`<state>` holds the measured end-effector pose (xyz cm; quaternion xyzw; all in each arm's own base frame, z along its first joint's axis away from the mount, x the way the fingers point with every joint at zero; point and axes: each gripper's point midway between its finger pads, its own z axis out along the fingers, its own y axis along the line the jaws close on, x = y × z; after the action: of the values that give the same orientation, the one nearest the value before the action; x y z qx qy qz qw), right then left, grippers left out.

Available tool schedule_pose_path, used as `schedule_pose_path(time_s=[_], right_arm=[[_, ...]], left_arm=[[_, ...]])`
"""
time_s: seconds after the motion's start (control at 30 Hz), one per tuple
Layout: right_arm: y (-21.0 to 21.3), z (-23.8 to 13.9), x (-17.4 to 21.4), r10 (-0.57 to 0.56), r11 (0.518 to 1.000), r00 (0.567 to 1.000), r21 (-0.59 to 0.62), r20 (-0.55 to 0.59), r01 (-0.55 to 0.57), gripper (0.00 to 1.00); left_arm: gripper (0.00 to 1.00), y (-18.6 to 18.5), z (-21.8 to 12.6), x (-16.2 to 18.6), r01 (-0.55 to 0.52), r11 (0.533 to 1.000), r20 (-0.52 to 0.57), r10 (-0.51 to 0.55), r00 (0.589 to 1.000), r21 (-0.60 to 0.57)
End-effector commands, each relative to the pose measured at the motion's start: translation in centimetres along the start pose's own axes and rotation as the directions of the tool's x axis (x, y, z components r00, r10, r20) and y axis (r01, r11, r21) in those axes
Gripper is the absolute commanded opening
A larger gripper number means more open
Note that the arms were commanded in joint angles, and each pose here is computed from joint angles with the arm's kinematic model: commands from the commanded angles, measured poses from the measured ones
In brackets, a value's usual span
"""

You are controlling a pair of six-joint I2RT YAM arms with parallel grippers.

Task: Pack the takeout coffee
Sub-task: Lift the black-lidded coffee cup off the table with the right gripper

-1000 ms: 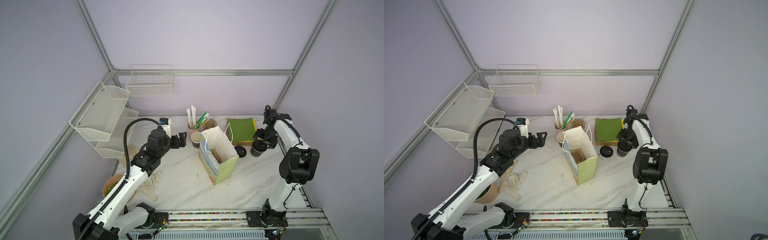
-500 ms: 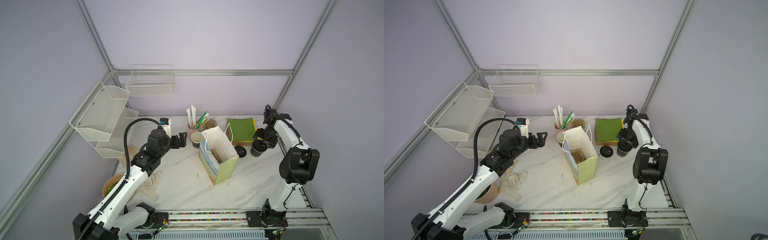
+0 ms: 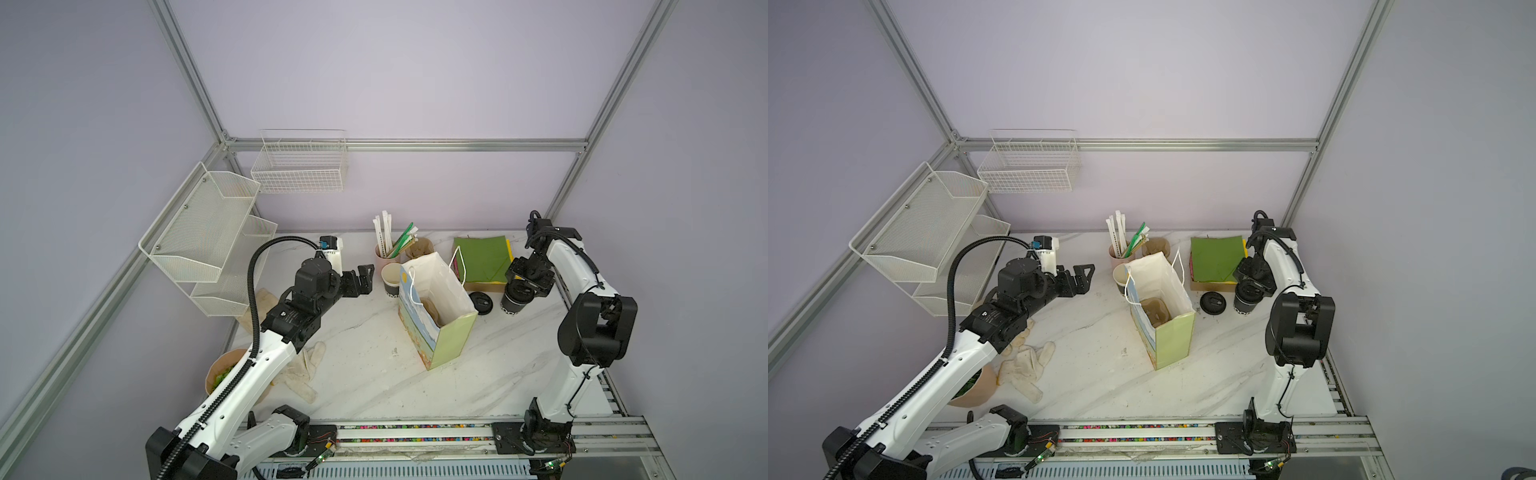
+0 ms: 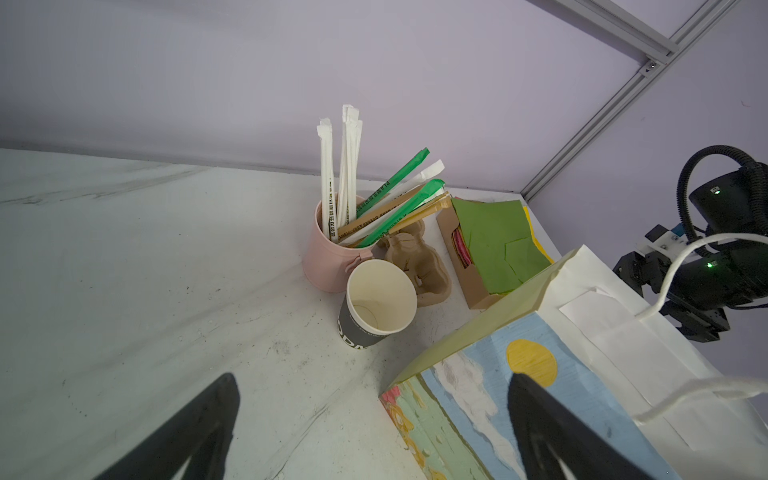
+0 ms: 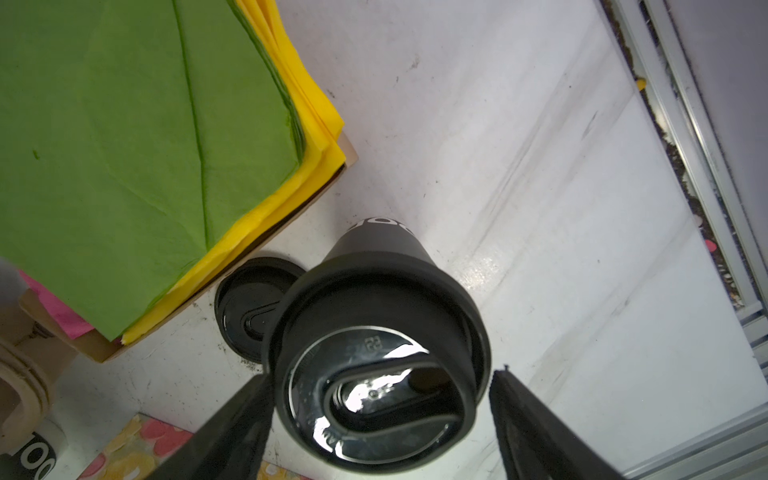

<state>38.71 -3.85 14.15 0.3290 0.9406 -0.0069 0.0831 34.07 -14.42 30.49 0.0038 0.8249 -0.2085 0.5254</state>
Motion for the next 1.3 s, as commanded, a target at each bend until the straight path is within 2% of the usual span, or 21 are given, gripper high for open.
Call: schedule_pose_path(time_s=[0.0, 0.57, 0.8, 1.27], right_arm=[[-0.3, 0.3, 0.0, -0.002, 1.0, 1.0, 0.015, -0.002, 0.002, 0.85], [-0.4, 1.6, 0.4, -0.008, 0.999, 1.0, 0.032, -0.019, 0.008, 0.82], [-0.5, 0.8, 0.5, -0.006, 1.0, 1.0, 0.018, -0.006, 0.006, 0.77], [-1.2, -1.0, 2.5, -0.033, 0.999, 0.999, 0.013, 0.004, 0.033, 0.74]], left_arm=[[1.0, -0.4, -0.2, -1.1, -0.005, 1.0, 0.029, 0.004, 1.0, 0.017], [1.0, -0.4, -0.1, -1.1, -0.004, 1.0, 0.024, 0.004, 1.0, 0.022], [1.0, -0.4, -0.1, -1.1, -0.003, 1.0, 0.024, 0.002, 1.0, 0.022], [1.0, -0.4, -0.1, -1.0, -0.003, 1.0, 0.023, 0.002, 1.0, 0.021]])
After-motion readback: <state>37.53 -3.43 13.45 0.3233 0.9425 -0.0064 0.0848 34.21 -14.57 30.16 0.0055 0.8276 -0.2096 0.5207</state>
